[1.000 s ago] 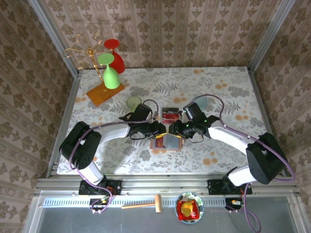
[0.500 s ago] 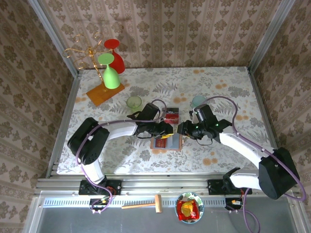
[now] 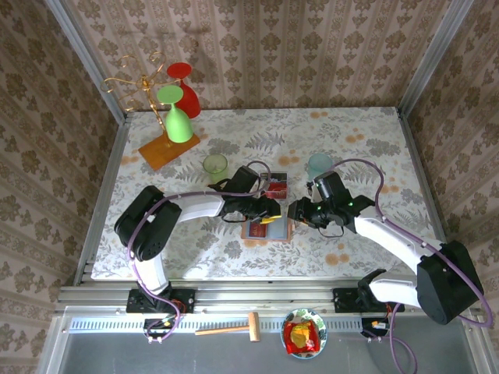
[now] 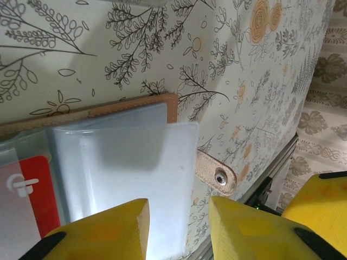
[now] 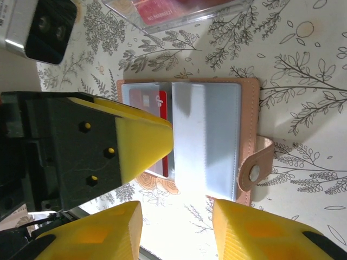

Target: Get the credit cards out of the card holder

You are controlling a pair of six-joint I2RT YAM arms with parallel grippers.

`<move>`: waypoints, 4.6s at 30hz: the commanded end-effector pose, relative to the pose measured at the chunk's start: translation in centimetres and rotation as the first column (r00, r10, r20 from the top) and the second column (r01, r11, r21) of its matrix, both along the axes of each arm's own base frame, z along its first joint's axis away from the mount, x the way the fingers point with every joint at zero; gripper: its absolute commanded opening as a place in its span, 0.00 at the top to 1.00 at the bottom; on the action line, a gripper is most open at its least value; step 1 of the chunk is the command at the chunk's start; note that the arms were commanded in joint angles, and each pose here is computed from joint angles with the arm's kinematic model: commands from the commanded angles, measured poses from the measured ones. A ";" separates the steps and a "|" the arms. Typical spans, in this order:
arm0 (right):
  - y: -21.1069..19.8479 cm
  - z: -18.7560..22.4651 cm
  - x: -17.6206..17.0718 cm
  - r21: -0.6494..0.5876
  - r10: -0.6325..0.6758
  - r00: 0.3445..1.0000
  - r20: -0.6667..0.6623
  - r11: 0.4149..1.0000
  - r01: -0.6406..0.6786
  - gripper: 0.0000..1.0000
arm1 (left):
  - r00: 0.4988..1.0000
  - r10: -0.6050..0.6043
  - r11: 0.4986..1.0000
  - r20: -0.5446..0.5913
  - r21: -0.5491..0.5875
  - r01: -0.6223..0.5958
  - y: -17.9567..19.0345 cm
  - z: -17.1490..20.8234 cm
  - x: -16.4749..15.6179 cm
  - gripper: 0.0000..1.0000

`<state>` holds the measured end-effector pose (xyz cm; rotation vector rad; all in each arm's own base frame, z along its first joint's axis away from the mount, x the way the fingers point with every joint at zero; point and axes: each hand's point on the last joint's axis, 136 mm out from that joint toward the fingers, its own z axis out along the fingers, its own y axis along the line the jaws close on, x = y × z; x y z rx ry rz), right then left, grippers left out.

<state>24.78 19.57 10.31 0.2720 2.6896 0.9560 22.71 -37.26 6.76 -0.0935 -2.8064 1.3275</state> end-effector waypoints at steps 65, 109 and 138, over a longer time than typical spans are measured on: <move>9.3 -4.3 0.9 0.007 0.177 0.974 -0.138 0.984 -0.178 0.61 | 0.991 0.137 0.990 0.006 0.043 -0.137 9.0 -2.6 -1.8 0.66; 8.9 -7.9 0.3 -0.056 0.186 0.963 -0.194 0.978 -0.201 0.62 | 0.991 0.129 0.990 -0.031 0.053 -0.127 9.6 -4.1 -1.8 0.84; 7.9 -6.4 1.5 -0.088 0.197 0.967 -0.162 0.973 -0.213 0.62 | 0.990 0.139 0.990 -0.001 0.034 -0.139 9.3 -2.0 -1.2 0.85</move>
